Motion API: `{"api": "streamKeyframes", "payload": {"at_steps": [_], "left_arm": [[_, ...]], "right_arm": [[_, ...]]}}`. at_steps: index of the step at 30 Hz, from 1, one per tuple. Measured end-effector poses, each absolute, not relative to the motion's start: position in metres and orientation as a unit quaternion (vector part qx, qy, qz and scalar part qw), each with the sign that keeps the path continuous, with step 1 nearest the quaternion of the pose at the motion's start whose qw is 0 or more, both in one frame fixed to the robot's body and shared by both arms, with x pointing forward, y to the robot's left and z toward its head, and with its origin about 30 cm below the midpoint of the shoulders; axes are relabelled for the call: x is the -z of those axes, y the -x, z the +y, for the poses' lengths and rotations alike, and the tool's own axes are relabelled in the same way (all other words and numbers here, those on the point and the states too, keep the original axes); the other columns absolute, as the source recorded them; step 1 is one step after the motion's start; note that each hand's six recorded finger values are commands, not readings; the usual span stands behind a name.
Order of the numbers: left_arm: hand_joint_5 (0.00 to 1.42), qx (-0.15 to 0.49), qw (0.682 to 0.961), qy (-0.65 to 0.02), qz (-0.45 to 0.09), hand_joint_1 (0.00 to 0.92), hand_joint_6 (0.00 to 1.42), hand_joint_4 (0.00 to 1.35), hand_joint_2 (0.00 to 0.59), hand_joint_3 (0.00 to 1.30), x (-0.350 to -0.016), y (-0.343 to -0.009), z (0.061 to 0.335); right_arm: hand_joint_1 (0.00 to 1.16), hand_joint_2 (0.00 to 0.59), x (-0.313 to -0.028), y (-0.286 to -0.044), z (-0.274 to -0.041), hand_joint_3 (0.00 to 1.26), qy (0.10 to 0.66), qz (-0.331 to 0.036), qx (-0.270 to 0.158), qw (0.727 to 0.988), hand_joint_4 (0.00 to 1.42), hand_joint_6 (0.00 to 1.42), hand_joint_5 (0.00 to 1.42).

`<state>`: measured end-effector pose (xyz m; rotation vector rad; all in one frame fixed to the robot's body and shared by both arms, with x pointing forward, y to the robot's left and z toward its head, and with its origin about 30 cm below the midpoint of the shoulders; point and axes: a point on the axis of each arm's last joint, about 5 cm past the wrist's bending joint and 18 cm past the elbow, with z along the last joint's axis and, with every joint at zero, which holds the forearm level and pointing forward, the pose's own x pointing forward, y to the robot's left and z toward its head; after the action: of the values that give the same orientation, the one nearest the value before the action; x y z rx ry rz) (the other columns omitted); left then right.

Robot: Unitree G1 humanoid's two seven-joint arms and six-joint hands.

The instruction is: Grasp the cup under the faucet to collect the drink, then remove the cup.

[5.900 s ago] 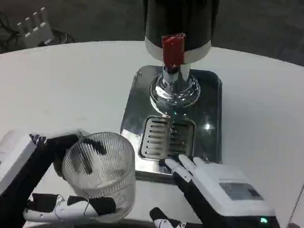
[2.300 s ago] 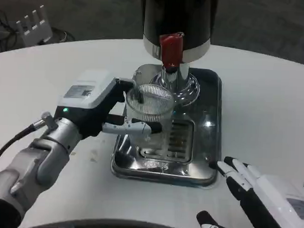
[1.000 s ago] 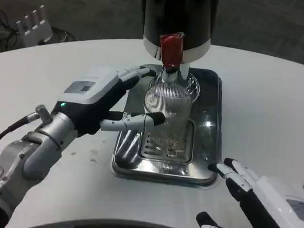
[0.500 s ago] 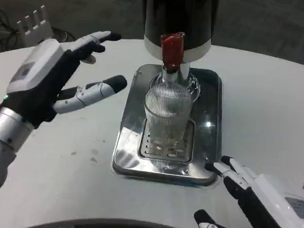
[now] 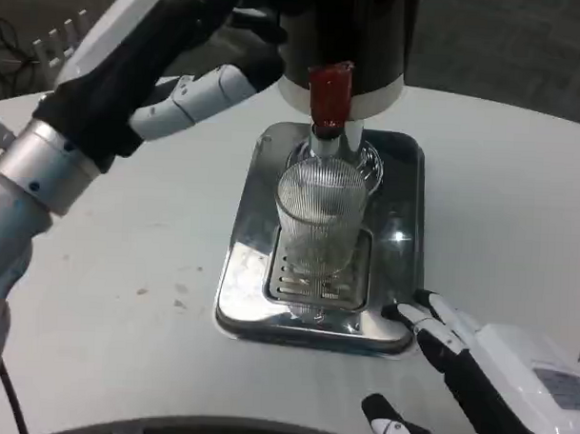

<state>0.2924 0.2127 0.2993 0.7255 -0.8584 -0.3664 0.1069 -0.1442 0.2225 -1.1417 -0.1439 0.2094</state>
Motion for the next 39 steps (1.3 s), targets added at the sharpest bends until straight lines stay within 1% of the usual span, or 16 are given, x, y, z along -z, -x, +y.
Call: {"api": "streamKeyframes", "payload": {"at_steps": [2,5,10,20,27,30,34,37,39], "left_arm": [[0.37,0.196,0.827,-0.342,-0.401,0.0,0.44,0.26,0.083,0.22,-0.302,-0.297,0.205],[0.38,0.203,0.828,-0.338,-0.399,0.0,0.44,0.25,0.078,0.21,-0.303,-0.3,0.202],[0.39,0.223,0.834,-0.331,-0.381,0.0,0.47,0.25,0.078,0.2,-0.304,-0.311,0.196],[0.4,0.28,0.852,-0.298,-0.326,0.0,0.49,0.25,0.077,0.19,-0.29,-0.324,0.185],[0.4,0.306,0.843,-0.314,-0.313,0.0,0.49,0.25,0.074,0.19,-0.295,-0.326,0.183],[0.37,0.308,0.833,-0.335,-0.313,0.0,0.4,0.25,0.074,0.2,-0.299,-0.327,0.183],[0.37,0.311,0.819,-0.365,-0.315,0.0,0.38,0.25,0.07,0.21,-0.301,-0.326,0.183],[0.34,0.311,0.814,-0.376,-0.316,0.0,0.32,0.24,0.064,0.23,-0.302,-0.326,0.183],[0.34,0.312,0.81,-0.382,-0.317,0.0,0.32,0.24,0.063,0.23,-0.303,-0.326,0.184]], "right_arm": [[0.35,0.437,-0.222,-0.107,-0.144,0.12,0.538,-0.066,-0.098,0.834,0.0,0.13,0.05],[0.35,0.437,-0.222,-0.107,-0.145,0.12,0.538,-0.064,-0.096,0.835,0.0,0.13,0.05],[0.35,0.437,-0.221,-0.109,-0.145,0.12,0.537,-0.061,-0.096,0.836,0.0,0.13,0.05],[0.35,0.437,-0.221,-0.11,-0.146,0.12,0.536,-0.056,-0.093,0.837,0.01,0.13,0.05],[0.35,0.437,-0.221,-0.111,-0.146,0.13,0.529,-0.057,-0.096,0.841,0.01,0.13,0.05],[0.35,0.437,-0.22,-0.112,-0.146,0.13,0.524,-0.054,-0.095,0.845,0.01,0.13,0.05],[0.35,0.437,-0.22,-0.112,-0.147,0.13,0.517,-0.049,-0.093,0.85,0.01,0.13,0.05],[0.35,0.437,-0.22,-0.113,-0.147,0.13,0.509,-0.05,-0.094,0.854,0.01,0.13,0.05],[0.35,0.439,-0.22,-0.113,-0.147,0.14,0.501,-0.053,-0.1,0.858,0.02,0.13,0.07]]}}
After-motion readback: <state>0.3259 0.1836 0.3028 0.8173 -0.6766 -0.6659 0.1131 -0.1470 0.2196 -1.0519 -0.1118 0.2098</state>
